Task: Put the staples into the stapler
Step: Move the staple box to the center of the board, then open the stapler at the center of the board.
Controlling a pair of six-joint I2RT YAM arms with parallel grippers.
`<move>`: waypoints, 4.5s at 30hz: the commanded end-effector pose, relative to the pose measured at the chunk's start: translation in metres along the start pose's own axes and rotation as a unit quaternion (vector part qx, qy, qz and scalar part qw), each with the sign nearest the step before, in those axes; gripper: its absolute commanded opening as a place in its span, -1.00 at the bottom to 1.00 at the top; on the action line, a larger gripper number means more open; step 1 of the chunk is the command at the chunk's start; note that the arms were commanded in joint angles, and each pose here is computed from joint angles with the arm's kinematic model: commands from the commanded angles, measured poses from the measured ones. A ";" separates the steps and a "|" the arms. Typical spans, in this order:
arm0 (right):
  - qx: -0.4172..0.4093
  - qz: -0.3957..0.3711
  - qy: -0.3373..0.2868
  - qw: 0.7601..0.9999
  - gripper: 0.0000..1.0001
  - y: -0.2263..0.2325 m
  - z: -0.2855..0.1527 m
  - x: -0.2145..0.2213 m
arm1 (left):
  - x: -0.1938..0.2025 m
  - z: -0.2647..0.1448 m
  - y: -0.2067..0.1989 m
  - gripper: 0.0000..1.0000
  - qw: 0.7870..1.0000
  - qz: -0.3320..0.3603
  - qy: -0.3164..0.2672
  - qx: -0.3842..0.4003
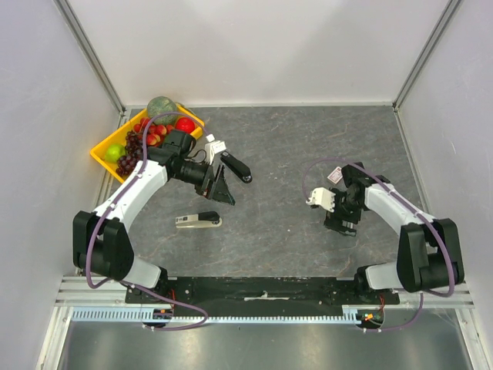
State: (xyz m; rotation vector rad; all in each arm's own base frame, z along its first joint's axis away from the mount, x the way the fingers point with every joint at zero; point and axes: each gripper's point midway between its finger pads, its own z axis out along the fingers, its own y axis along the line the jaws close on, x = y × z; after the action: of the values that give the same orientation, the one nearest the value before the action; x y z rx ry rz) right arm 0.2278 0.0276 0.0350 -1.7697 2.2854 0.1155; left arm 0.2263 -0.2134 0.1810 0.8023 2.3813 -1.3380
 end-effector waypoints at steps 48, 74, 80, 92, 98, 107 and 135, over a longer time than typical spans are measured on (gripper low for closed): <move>0.188 -0.126 0.007 0.974 0.96 -0.136 0.043 -0.092 | -0.004 -0.023 0.050 0.88 0.991 0.088 0.019 -0.102; 0.210 0.005 -0.257 0.943 0.96 -0.057 -0.111 -0.148 | 0.061 -0.028 0.105 0.99 0.885 0.387 0.188 -0.177; 0.203 0.013 -0.257 0.945 0.96 -0.052 -0.105 -0.145 | 0.072 -0.009 0.120 0.93 0.863 0.404 0.221 -0.207; 0.200 0.009 -0.265 0.943 0.96 -0.047 -0.102 -0.145 | 0.072 0.012 0.135 0.00 0.866 0.389 0.234 -0.209; 0.185 0.007 -0.282 0.941 0.96 -0.044 -0.103 -0.153 | 0.066 0.018 0.115 -0.97 0.867 0.403 0.221 -0.192; 0.045 -0.047 -0.442 0.895 0.96 0.002 -0.147 -0.219 | -0.039 0.004 -0.017 -0.97 0.886 0.449 0.015 -0.117; -0.045 -0.047 -0.534 0.843 0.84 0.023 -0.169 -0.289 | -0.094 0.051 -0.131 -0.96 0.906 0.418 -0.057 -0.019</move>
State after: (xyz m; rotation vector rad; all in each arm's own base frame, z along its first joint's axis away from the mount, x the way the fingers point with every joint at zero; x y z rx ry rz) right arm 0.2404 0.2644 0.2443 -1.2986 1.4279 0.9606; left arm 0.2183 -0.3233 0.2461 1.5281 1.7542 -0.8603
